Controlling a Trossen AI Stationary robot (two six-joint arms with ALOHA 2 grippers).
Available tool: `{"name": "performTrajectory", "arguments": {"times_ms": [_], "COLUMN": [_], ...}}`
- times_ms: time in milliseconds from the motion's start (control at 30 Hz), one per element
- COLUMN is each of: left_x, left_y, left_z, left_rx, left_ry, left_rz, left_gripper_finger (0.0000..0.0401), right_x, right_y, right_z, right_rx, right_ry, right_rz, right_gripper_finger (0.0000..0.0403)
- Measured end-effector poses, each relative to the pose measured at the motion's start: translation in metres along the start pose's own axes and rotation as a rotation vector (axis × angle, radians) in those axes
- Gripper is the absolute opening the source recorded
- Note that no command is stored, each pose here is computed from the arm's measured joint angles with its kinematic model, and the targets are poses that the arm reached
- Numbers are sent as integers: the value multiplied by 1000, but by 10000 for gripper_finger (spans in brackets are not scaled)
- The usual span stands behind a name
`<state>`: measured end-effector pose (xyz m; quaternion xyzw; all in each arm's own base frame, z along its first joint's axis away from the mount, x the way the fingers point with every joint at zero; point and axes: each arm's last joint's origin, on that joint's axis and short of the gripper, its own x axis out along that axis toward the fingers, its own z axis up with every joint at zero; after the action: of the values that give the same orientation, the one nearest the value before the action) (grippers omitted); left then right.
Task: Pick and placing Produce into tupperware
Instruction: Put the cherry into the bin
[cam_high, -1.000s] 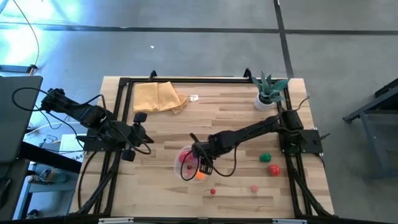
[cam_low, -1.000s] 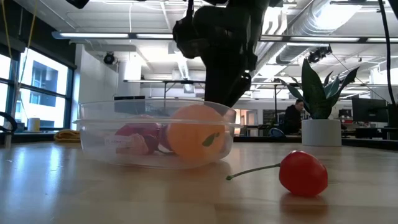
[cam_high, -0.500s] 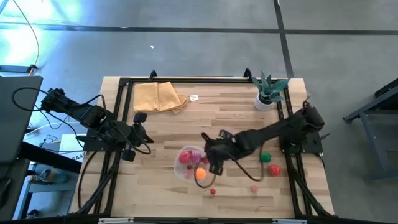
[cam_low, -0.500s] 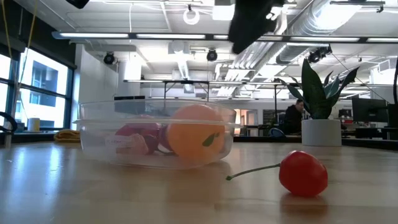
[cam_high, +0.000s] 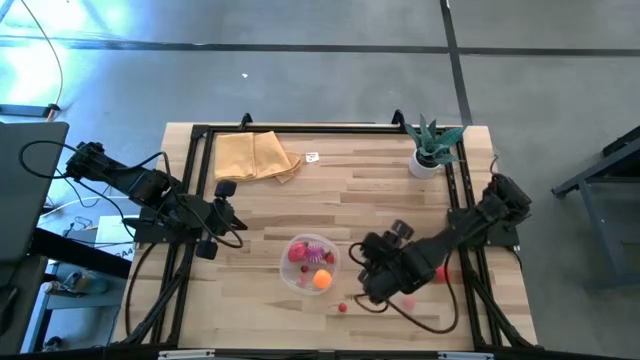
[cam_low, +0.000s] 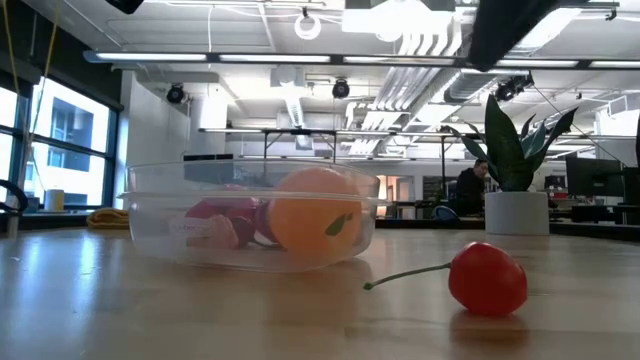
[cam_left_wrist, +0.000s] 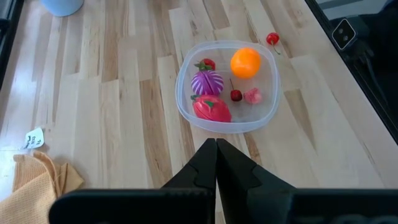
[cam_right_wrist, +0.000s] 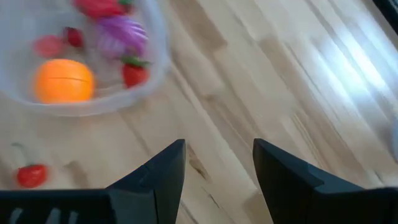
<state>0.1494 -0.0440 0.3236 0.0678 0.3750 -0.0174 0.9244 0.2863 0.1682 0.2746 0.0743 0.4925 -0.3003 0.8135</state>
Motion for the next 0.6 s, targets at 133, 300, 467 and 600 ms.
{"name": "performTrajectory", "arguments": {"times_ms": [133, 300, 467, 600], "left_x": [0, 0, 0, 0], "left_y": [0, 0, 0, 0], "left_z": [0, 0, 0, 0], "left_rx": [0, 0, 0, 0], "left_ry": [0, 0, 0, 1], "left_rz": [0, 0, 0, 0], "left_gripper_finger": [1, 1, 1, 1], "right_x": [-3, -1, -3, -7], "right_y": [-9, -5, 8, 10], "right_z": [-7, -5, -6, -13], "right_rx": [120, 50, -37, -98], "right_ry": [-9, -36, -6, 42], "right_rz": [-102, -89, 38, 69], "right_gripper_finger": [181, 181, 181, 181]}}
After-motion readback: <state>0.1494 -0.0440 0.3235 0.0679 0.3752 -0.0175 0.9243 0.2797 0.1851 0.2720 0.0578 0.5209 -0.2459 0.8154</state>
